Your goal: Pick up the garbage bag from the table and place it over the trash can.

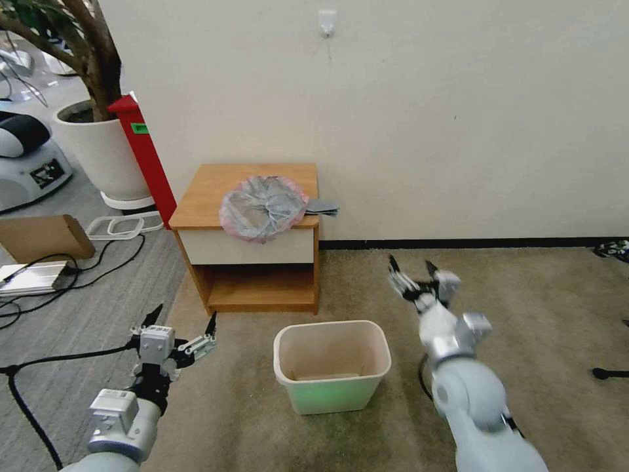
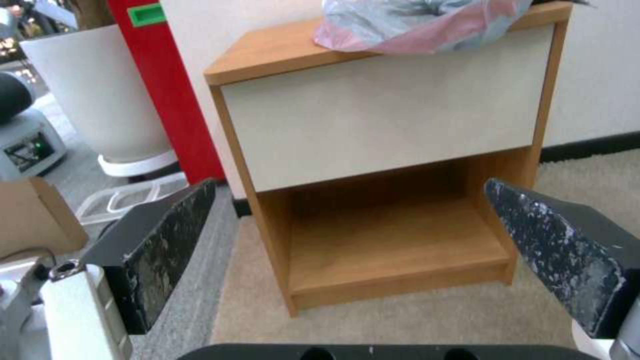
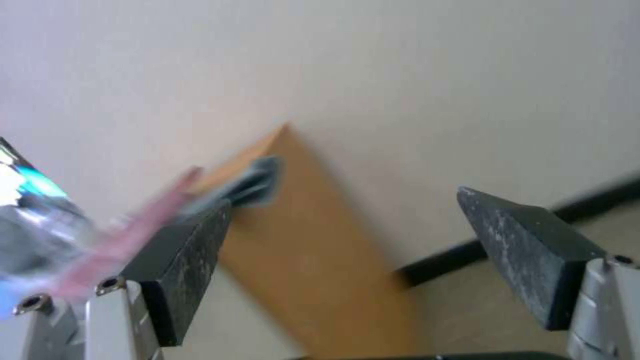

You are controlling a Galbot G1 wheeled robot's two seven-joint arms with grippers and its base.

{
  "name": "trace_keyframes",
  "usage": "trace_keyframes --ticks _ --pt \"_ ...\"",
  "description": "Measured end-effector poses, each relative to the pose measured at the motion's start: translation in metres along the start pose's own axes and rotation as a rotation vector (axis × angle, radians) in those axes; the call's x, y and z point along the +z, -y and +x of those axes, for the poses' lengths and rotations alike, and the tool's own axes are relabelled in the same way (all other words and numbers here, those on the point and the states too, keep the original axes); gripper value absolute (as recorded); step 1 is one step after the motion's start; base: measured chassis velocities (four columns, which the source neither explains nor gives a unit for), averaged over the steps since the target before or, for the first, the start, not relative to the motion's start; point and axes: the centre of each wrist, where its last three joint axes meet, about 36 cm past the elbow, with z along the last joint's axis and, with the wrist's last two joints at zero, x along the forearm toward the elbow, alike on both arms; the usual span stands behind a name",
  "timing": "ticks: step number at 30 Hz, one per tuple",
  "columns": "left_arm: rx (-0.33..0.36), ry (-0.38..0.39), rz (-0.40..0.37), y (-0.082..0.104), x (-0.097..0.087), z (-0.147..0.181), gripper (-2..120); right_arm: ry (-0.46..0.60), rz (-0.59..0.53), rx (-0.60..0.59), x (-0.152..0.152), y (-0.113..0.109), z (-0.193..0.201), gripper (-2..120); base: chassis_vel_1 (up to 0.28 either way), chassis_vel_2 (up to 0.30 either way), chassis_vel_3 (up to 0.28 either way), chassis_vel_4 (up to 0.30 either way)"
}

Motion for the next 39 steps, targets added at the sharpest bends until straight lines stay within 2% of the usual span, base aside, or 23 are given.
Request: trace_keyframes --ticks 1,3,4,6,14,22,25,32,39 --pt "-0.001 0.0 0.001 0.0 0.0 0.0 100 -0.04 -0.114 -0.01 -0.001 -0.011 -0.014 89 0.0 0.0 0.0 0.0" --pt "-0.004 0.001 0.005 0.001 0.0 0.001 100 -0.098 -0.269 -0.026 -0.004 -0.024 -0.031 89 0.0 0.0 0.0 0.0" --pt "-0.004 0.001 0.005 0.001 0.0 0.001 100 -0.098 -0.269 -0.026 -0.004 -0.024 -0.031 89 0.0 0.0 0.0 0.0" --pt "-0.007 -0.001 0.009 0.002 0.0 0.003 100 -0.152 -0.405 -0.048 -0.007 -0.034 -0.051 90 0.0 0.0 0.0 0.0" --pt "-0.021 0.006 0.015 0.004 0.0 0.005 100 -0.194 -0.576 -0.052 -0.012 -0.049 -0.098 91 0.0 0.0 0.0 0.0" --pt "-0.027 0.012 0.006 0.005 0.002 0.009 100 -0.197 -0.628 0.004 0.002 -0.045 -0.125 91 0.0 0.0 0.0 0.0" --pt "-0.02 0.011 0.001 0.009 0.005 0.009 100 -0.166 -0.648 0.033 0.001 -0.037 -0.133 91 0.0 0.0 0.0 0.0" --pt "-0.017 0.013 0.003 0.01 0.008 0.008 100 -0.156 -0.647 0.011 0.0 -0.036 -0.138 89 0.0 0.0 0.0 0.0" --pt "-0.013 0.022 -0.001 0.01 0.009 0.007 100 -0.157 -0.626 0.016 0.002 -0.035 -0.15 77 0.0 0.0 0.0 0.0"
